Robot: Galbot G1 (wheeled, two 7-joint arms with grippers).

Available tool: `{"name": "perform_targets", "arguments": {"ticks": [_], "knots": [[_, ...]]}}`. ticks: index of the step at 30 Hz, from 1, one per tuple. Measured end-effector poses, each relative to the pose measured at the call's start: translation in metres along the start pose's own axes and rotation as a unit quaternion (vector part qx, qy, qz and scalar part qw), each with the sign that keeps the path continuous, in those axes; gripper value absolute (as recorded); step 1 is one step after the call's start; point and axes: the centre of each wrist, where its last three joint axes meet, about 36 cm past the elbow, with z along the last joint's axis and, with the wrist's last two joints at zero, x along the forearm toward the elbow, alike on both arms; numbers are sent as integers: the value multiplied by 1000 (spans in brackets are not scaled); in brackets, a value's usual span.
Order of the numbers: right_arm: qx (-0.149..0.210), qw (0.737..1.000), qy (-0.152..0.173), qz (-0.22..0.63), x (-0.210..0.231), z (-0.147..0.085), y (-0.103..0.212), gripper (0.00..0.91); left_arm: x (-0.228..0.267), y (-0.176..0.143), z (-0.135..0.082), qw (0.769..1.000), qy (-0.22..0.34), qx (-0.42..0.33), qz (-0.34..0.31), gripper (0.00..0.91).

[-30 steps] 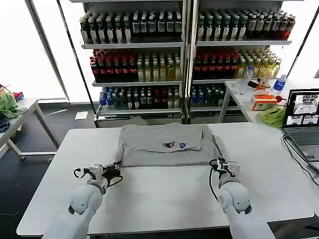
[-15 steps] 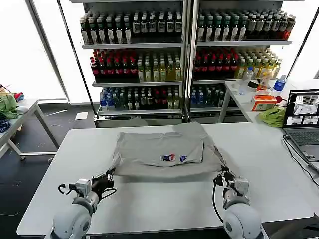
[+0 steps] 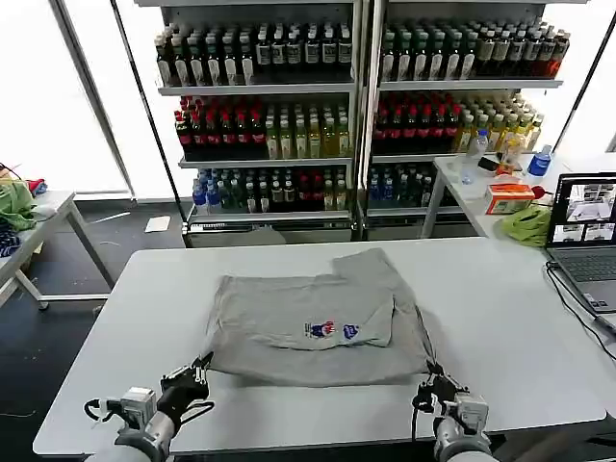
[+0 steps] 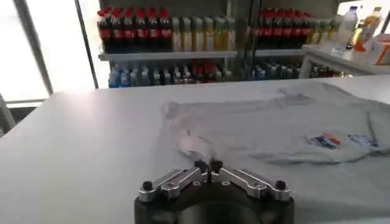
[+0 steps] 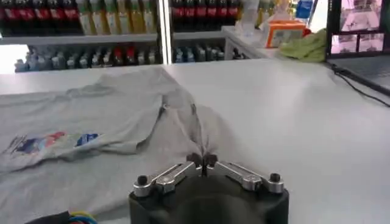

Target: Fold and organize the clothes.

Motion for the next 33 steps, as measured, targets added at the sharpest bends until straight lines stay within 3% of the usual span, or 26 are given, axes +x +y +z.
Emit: {"name": "perform_targets", "arguments": {"ticks": [1, 2, 15, 24, 33], "knots": [[3, 1000, 2, 2, 1, 1, -1, 907, 2, 0, 2, 1000, 2, 1, -3, 846], [5, 1000, 3, 4, 1, 2, -1, 907, 3, 0, 3, 1000, 4, 1, -3, 907], [18, 1000, 0, 22, 18, 0, -12, 907, 26, -14, 5, 1000, 11, 23, 9, 907], [4, 999, -30, 29, 24, -18, -17, 907, 43, -23, -15, 999, -14, 34, 26, 907], [-17, 996, -77, 30, 0, -41, -22, 907, 35, -15, -32, 998, -48, 44, 27, 907]]}}
